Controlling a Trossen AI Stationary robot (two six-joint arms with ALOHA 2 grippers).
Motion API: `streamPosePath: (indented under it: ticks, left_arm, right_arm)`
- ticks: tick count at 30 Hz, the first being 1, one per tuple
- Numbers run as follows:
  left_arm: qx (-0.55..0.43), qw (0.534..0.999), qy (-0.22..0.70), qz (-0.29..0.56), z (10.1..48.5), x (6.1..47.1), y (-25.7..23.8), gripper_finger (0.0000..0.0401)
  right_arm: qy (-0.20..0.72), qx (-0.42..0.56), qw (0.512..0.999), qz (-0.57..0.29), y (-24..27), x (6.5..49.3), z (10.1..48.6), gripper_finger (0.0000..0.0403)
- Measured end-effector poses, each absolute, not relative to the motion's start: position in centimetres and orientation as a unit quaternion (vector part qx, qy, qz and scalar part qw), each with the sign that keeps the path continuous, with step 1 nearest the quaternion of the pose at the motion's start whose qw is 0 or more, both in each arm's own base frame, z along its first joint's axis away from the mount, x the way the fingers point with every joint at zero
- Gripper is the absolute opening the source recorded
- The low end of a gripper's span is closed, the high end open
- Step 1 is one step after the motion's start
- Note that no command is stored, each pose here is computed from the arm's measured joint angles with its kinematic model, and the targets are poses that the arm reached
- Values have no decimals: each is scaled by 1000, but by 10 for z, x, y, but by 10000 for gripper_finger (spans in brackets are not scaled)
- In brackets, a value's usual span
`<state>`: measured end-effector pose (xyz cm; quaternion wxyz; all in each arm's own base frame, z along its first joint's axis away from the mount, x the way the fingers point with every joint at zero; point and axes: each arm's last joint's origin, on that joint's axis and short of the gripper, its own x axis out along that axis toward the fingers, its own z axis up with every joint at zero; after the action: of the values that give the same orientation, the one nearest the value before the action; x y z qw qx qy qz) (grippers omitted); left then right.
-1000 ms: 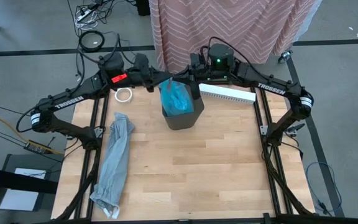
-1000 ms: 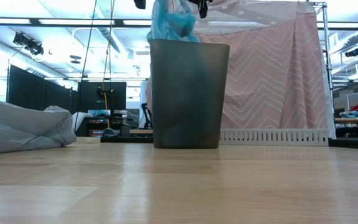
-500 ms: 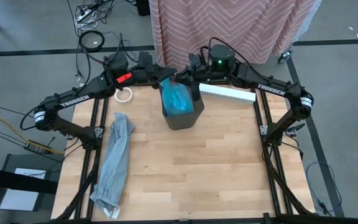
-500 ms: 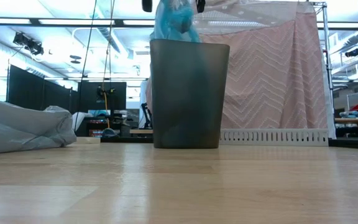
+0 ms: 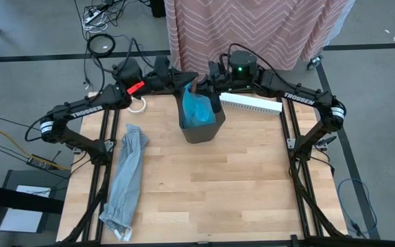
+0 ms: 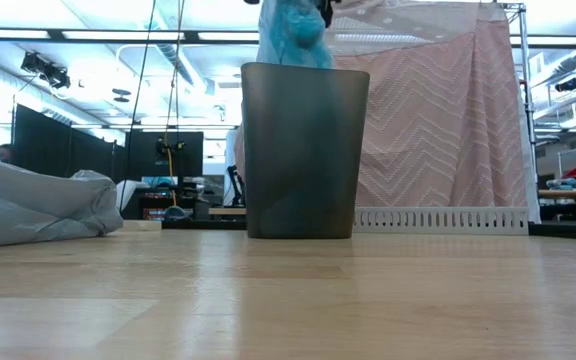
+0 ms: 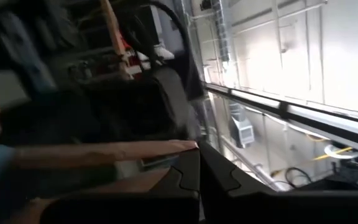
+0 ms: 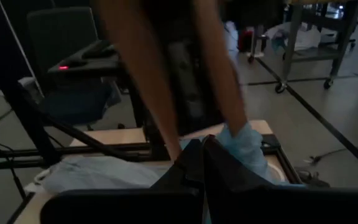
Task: Place trash/remove bag and relplace
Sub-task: Remove the blue trash bag from the trash bin
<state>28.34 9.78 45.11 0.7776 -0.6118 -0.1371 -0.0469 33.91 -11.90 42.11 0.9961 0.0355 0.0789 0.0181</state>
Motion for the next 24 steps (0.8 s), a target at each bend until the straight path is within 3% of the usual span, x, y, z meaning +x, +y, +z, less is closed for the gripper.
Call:
streamPosePath:
  ticks: [24]
  left_arm:
    - [-611, 766, -170, -107, 463, 284, 80, 2]
  right_arm:
    - [107, 54, 993, 4, -121, 342, 401, 0]
